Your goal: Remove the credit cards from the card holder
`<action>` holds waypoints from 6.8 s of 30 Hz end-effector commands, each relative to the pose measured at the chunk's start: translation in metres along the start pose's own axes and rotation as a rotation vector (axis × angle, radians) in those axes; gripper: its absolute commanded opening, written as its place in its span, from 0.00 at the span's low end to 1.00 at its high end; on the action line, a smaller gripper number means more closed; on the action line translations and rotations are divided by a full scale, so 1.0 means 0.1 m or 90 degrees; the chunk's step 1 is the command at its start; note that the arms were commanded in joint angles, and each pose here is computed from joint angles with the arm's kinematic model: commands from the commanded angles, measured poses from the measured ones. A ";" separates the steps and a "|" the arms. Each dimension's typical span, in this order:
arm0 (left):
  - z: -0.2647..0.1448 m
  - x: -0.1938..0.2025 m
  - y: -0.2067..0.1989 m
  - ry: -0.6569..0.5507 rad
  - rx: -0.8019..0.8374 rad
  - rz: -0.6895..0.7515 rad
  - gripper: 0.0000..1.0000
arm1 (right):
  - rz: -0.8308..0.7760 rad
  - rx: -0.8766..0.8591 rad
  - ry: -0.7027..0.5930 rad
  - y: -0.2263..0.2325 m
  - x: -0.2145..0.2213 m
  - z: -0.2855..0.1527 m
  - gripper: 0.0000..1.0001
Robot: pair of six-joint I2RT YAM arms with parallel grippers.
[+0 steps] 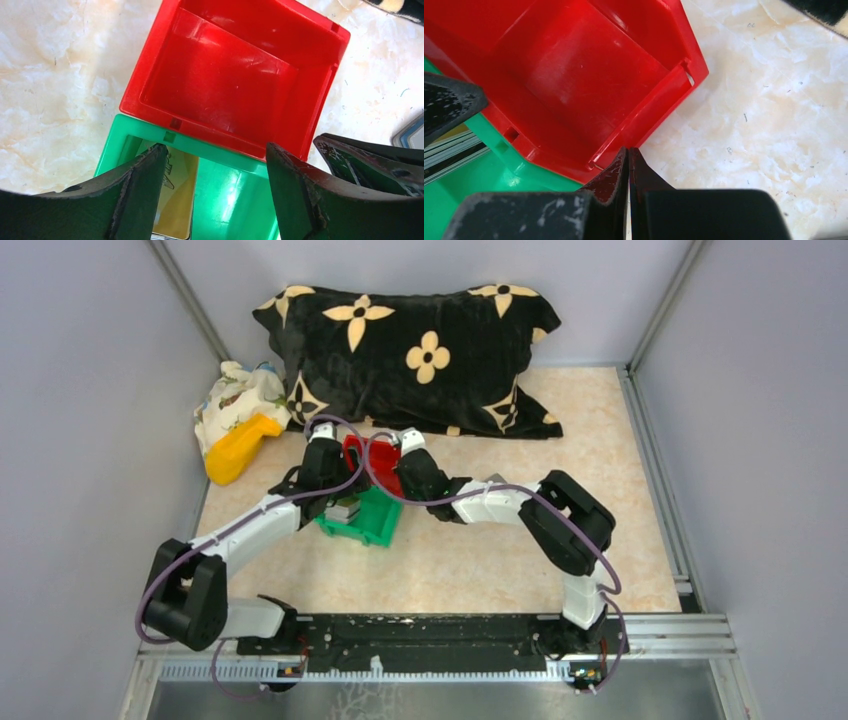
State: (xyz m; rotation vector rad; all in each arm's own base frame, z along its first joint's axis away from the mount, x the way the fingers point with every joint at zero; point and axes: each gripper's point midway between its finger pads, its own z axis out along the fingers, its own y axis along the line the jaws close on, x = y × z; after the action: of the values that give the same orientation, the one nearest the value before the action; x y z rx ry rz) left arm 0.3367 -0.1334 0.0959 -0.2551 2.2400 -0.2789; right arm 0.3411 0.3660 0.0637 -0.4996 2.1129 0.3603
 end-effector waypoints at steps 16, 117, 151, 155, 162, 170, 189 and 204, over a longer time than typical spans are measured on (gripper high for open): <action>-0.06 -0.21 -0.07 -0.037 0.026 -0.008 0.79 | -0.012 -0.021 -0.043 0.25 -0.50 0.14 0.00; -0.52 0.73 -2.10 0.095 0.441 0.120 0.90 | 0.153 0.276 -0.005 -2.14 0.22 -0.88 0.51; -0.58 1.09 -2.34 0.087 0.509 0.235 0.90 | 0.225 0.142 -0.016 -1.32 0.51 -1.50 0.35; -0.70 1.24 -2.44 0.067 0.493 0.319 0.87 | 0.236 0.112 -0.012 -1.25 0.59 -1.54 0.07; -0.64 1.36 -2.46 0.064 0.480 0.354 0.80 | 0.251 0.128 0.003 -1.32 0.87 -1.56 0.00; -0.26 1.35 -2.43 0.048 0.393 0.433 0.80 | 0.250 0.129 0.023 -1.31 1.02 -1.50 0.00; -0.08 1.65 -2.36 0.093 0.393 0.454 0.74 | 0.253 0.117 0.034 -1.29 1.14 -1.50 0.00; 0.06 1.86 -2.31 0.127 0.383 0.470 0.48 | 0.253 0.107 0.034 -1.27 1.15 -1.50 0.00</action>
State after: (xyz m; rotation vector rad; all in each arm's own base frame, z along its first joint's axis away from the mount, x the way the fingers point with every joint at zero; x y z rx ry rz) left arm 0.2514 -0.4040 0.0388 0.8936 2.1178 -0.5548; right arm 0.2330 0.1612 0.0350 0.0078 2.2956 0.3600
